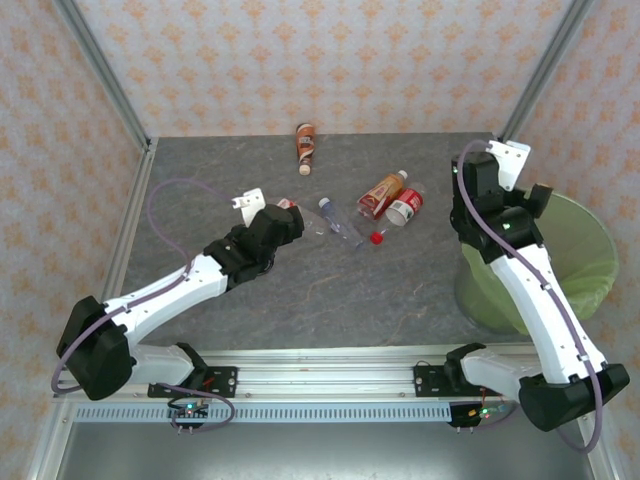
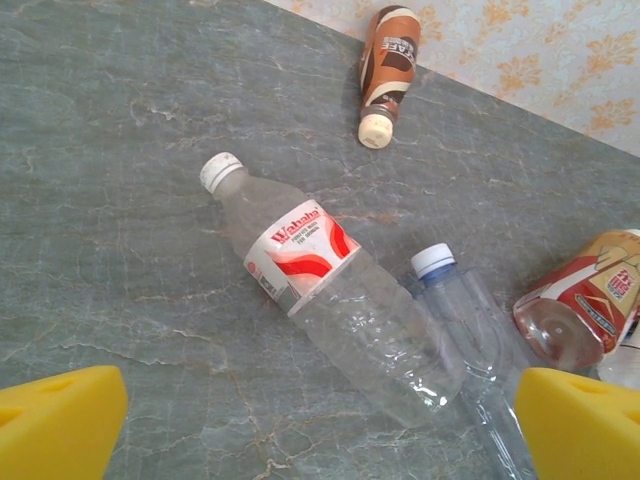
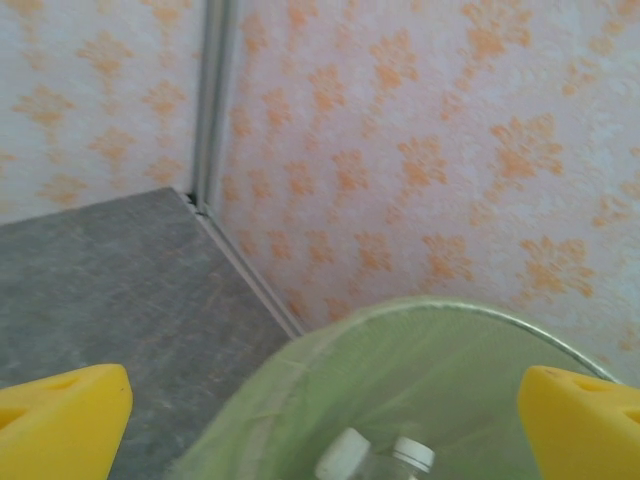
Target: Put the plastic bottles in the bin
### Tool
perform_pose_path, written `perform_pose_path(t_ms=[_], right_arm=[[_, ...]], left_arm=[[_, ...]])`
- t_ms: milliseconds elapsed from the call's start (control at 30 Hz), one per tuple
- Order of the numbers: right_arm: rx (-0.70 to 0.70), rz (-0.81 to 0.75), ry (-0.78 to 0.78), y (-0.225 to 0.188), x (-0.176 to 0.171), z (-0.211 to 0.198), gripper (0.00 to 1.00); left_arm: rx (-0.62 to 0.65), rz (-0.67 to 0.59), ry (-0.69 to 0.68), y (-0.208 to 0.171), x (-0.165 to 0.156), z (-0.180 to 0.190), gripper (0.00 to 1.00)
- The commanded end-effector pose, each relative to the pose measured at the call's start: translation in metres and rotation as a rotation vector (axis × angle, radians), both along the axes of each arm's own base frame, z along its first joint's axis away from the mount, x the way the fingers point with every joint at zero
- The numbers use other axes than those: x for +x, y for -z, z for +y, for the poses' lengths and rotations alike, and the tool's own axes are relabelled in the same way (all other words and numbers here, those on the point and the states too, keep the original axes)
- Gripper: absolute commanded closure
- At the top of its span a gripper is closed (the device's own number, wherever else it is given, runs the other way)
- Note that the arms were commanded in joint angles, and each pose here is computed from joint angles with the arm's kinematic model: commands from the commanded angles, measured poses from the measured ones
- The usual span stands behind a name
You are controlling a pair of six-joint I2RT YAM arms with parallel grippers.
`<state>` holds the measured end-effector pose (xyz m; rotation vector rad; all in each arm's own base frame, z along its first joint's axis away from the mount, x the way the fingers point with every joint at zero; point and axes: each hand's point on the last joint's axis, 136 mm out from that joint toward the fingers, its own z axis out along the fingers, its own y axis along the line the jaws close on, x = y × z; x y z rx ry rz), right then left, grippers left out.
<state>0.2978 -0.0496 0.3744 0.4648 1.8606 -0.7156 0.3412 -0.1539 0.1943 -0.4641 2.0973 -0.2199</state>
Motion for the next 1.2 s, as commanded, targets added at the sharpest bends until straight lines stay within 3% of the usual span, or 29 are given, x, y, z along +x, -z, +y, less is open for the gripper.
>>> perform_pose_path(t_ms=[0,267,367,633,867,1033,1167], right_arm=[[0.039,-0.068,-0.106,-0.02,0.008,0.023,0.01],[0.403,-0.091,-0.776,-0.014,0.043,0.169,0.01],[0.469,-0.048,-0.894,-0.005,0.054,0.205,0.01],[0.471,0.259,-0.948,0.08,0.073,0.252,0.01],[0.422,0.56,-0.965,0.172,0.064,0.259,0.11],[0.468,0.624,-0.937,0.208,0.062,0.263,0.11],[0.446,0.643,-0.892,0.231,0.07,0.259,0.18]], left_arm=[[-0.062,-0.043,-0.019,-0.005,0.002,0.003,0.0],[-0.106,-0.049,0.111,-0.01,0.009,-0.022,0.0],[-0.1,-0.032,0.121,-0.006,0.01,-0.026,0.0],[-0.097,-0.059,0.058,-0.002,0.012,-0.014,0.0],[-0.073,0.013,0.026,0.007,0.002,-0.004,0.0],[-0.079,0.013,0.013,0.013,-0.004,0.002,0.0],[-0.076,0.005,-0.006,0.013,-0.004,0.007,0.0]])
